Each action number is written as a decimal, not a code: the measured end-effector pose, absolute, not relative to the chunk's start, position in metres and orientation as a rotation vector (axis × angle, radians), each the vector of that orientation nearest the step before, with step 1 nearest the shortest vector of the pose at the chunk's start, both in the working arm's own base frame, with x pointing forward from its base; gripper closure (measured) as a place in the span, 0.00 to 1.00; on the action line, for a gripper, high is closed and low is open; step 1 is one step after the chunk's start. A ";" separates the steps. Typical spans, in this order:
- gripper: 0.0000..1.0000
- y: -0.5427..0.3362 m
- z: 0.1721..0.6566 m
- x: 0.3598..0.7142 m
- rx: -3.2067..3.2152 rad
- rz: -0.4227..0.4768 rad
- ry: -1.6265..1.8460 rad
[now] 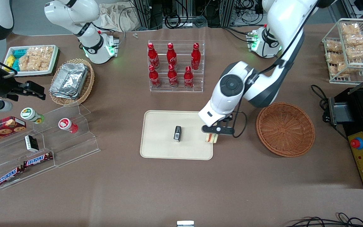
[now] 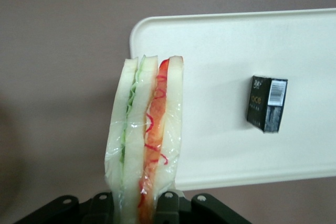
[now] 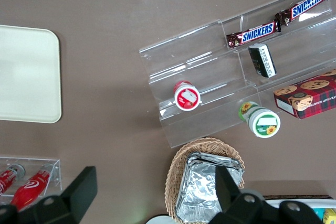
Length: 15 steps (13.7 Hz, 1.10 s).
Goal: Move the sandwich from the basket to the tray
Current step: 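Carry the sandwich with the left gripper over to the cream tray, then lower the sandwich onto the tray beside the black box and open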
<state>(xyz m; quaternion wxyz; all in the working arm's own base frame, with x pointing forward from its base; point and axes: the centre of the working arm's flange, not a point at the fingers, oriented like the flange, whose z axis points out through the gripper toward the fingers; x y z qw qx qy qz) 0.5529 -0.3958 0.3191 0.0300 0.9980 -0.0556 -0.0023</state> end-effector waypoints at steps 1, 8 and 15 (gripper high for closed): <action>0.80 -0.402 0.302 0.557 3.081 -0.010 -0.177; 0.83 -0.420 0.222 0.572 3.071 0.025 -0.172; 0.26 -0.420 0.262 0.589 3.050 0.123 0.020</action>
